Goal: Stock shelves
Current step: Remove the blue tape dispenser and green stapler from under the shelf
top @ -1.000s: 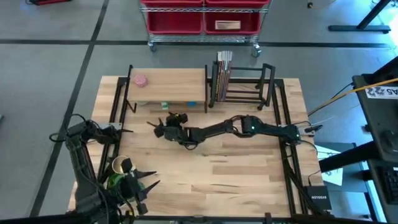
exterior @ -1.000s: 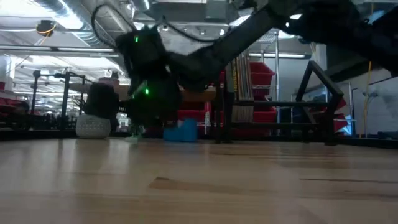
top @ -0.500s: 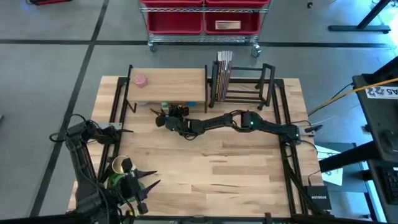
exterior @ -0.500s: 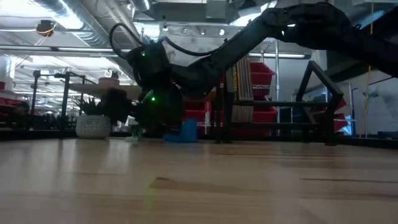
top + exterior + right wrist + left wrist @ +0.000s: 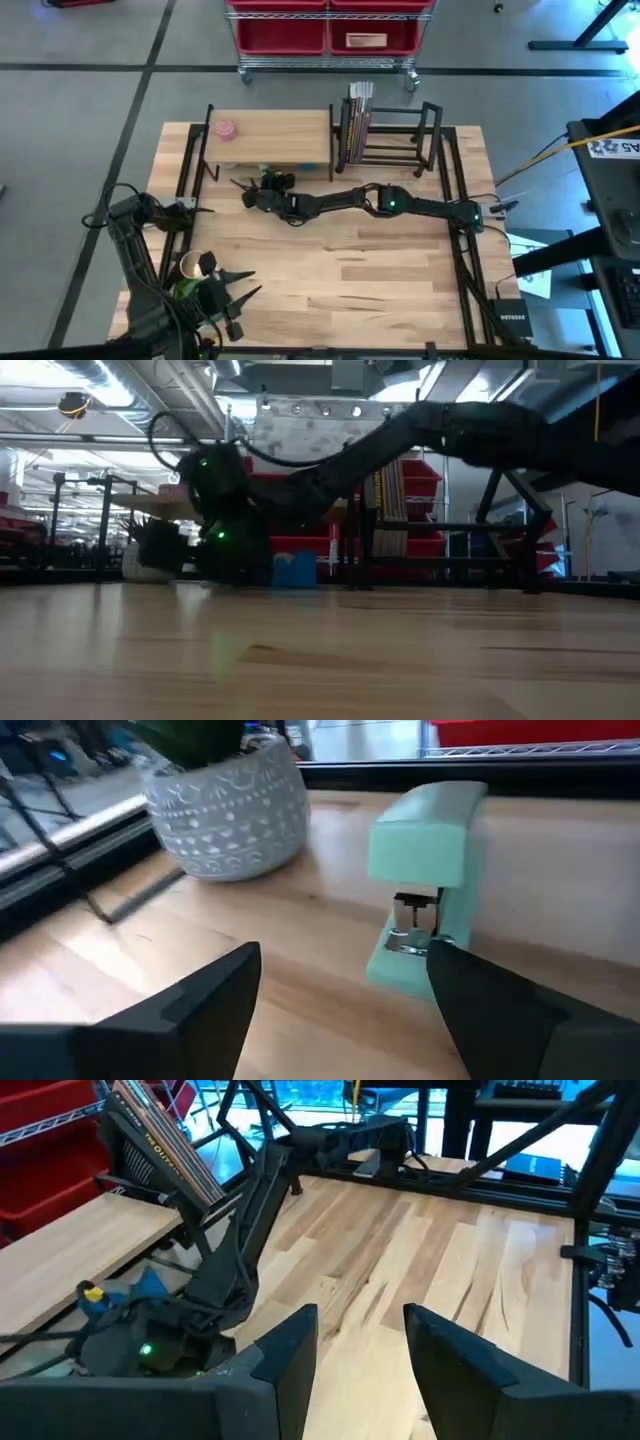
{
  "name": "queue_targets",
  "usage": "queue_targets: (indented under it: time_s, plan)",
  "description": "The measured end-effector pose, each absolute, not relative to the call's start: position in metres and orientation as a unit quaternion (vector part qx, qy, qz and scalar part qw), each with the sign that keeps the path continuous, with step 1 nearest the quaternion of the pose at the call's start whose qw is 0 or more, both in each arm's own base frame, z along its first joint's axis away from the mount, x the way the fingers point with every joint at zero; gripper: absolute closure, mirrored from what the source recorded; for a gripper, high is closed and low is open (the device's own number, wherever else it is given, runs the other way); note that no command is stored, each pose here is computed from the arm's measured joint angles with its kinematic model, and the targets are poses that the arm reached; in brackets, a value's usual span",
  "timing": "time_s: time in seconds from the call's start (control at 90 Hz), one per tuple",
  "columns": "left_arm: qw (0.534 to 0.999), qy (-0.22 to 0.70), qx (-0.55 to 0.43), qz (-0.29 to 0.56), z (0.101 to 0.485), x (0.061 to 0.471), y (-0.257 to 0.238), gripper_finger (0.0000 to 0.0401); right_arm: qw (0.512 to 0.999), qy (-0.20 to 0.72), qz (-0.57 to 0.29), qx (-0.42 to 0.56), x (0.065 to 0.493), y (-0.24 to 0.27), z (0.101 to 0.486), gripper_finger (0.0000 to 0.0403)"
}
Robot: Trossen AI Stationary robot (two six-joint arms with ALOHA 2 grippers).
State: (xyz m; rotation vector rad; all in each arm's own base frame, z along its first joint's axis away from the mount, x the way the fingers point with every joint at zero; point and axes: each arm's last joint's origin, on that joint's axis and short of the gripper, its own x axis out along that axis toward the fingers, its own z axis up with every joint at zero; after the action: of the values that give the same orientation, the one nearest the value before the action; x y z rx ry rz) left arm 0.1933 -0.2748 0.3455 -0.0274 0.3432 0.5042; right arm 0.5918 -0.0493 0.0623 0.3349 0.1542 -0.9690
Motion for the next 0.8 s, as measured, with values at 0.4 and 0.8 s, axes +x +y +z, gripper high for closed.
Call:
queue_targets:
  time_s: [0.4,0.8]
  plan:
    - [0.954,0.171,-0.015,0.248,0.345,0.193,-0.275,0.0262,0.856,0.055,-0.480,0.184,0.590,-0.079,0.064,0.0130]
    - [0.954,0.172,-0.009,0.247,0.345,0.193,-0.275,0.0262,0.865,0.104,-0.476,0.118,0.588,-0.087,0.062,0.0130]
